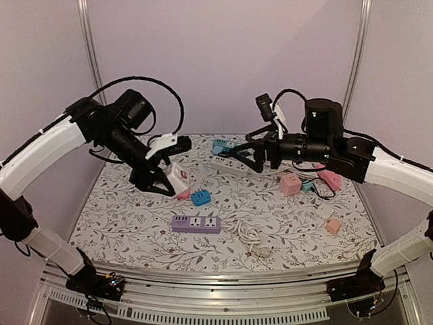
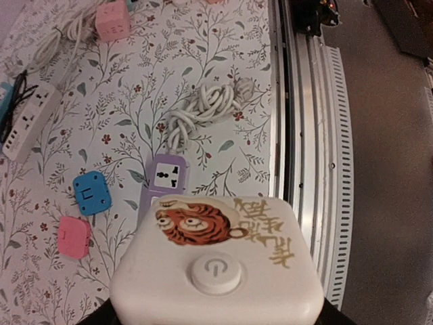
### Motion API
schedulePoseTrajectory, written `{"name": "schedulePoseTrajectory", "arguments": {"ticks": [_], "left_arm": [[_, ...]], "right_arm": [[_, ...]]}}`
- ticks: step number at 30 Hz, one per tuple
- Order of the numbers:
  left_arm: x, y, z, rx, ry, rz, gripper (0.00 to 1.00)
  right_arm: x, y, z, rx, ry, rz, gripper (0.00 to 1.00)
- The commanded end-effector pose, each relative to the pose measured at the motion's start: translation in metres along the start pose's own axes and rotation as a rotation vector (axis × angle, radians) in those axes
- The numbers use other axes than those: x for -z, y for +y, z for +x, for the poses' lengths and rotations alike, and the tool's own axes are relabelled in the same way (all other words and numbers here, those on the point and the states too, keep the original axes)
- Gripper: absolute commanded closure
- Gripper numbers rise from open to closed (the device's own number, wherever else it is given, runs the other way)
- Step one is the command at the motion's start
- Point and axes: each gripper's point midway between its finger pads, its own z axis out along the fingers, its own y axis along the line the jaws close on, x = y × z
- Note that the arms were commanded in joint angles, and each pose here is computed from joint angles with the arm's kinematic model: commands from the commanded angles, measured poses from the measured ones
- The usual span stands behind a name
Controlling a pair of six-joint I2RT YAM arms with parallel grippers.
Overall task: Insert the plug
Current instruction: Pick up the plug from the center of the board.
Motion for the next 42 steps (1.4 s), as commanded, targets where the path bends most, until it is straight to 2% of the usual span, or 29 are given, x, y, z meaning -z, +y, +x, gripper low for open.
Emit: {"name": "schedulePoseTrajectory", "arguments": {"ticks": [1, 6, 9, 13, 17, 21, 26, 37, 39, 42], "left_arm": [[-0.012, -0.046, -0.008, -0.105, 0.072, 0.09, 1.0], [0.002, -0.081, -0.027, -0.196, 0.027, 0.168, 1.0], [0.005, -0.085, -0.031, -0.206, 0.009, 0.181, 1.0], [0.002, -0.089, -0.033, -0.21, 0.009, 0.197, 1.0], [0.0, -0.089, -0.036, -0.212, 0.012, 0.185, 1.0], [0.0, -0.089, -0.036, -0.213, 0.015, 0.177, 1.0], [-0.001, -0.087, -0.035, -0.209, 0.017, 0.168, 1.0], [-0.002, -0.085, -0.036, -0.205, 0.019, 0.158, 1.0], [-0.001, -0.084, -0.037, -0.207, 0.015, 0.149, 1.0], [0.002, -0.082, -0.04, -0.21, 0.007, 0.137, 1.0]], "right_arm": [[-0.034, 0.077, 0.016, 0.122, 0.066, -0.326, 0.01], [-0.044, 0.117, 0.041, 0.183, 0.1, -0.483, 0.01], [-0.04, 0.127, 0.043, 0.168, 0.031, -0.534, 0.01], [-0.035, 0.134, 0.026, 0.13, -0.14, -0.56, 0.01], [-0.052, 0.139, 0.034, 0.108, -0.175, -0.534, 0.01], [-0.068, 0.133, 0.039, 0.072, -0.163, -0.508, 0.02], [-0.078, 0.132, 0.046, 0.057, -0.135, -0.508, 0.09], [-0.08, 0.131, 0.049, 0.083, -0.12, -0.501, 0.17], [-0.083, 0.131, 0.051, 0.085, -0.113, -0.502, 0.15], [-0.087, 0.131, 0.057, 0.084, -0.1, -0.509, 0.03]]}}
